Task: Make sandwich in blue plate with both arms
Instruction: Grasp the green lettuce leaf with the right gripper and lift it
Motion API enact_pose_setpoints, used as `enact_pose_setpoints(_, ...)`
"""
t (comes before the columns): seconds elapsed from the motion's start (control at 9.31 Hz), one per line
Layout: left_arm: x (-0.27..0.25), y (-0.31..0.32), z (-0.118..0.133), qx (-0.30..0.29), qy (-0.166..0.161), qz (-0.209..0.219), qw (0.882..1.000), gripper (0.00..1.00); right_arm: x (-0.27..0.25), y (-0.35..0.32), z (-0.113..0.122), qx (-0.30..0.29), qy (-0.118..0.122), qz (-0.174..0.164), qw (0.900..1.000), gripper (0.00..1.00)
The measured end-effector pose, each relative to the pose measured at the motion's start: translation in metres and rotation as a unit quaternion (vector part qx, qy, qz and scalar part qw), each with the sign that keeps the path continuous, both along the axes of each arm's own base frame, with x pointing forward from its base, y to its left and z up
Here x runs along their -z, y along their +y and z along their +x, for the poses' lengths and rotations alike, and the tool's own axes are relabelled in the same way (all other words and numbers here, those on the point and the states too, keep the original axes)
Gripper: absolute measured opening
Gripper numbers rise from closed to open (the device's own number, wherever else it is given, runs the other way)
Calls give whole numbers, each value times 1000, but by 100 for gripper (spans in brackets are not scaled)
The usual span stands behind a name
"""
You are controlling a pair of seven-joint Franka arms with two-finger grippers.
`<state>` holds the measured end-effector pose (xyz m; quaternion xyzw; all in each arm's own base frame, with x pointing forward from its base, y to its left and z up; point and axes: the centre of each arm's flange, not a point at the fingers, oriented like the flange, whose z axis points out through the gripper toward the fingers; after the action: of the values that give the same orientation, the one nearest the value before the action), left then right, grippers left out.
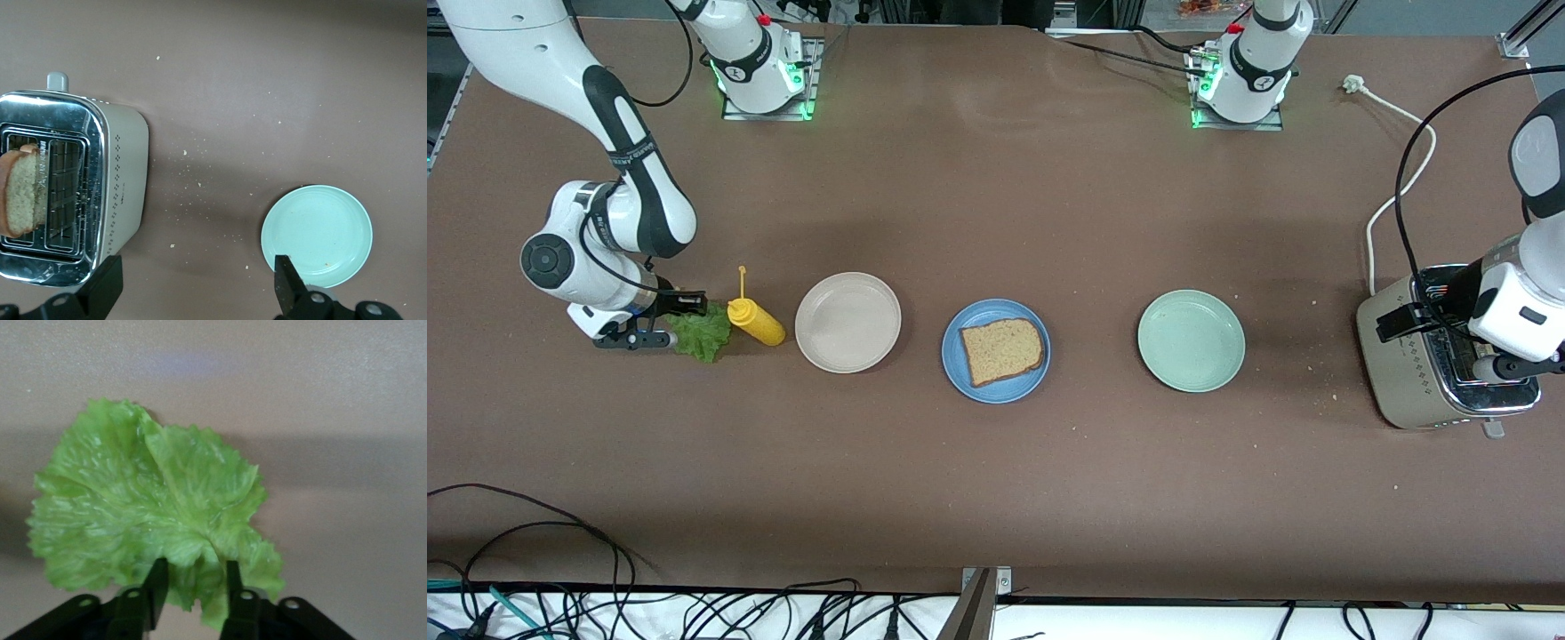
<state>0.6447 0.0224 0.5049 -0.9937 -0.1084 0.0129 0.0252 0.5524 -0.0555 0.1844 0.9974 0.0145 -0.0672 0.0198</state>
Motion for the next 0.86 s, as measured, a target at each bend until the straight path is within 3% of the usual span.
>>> enact_pose_setpoints(0.21,0,4,0,7,1,0,1000,100,-4,1,4,-1,-4,0,1000,14)
enact_pose_setpoints(0.32,1,5,-1,6,4,0,1000,100,-12,1,10,-1,4,0,1000,9)
enact_pose_setpoints(0.54,2,10,-3,5,11,-1,1000,100,-55,0,37,2,41,2,999,9)
enact_pose_setpoints(0.86,-3,8,-4,26,9,-2,1000,100,-157,4,71,3,73,4,997,9)
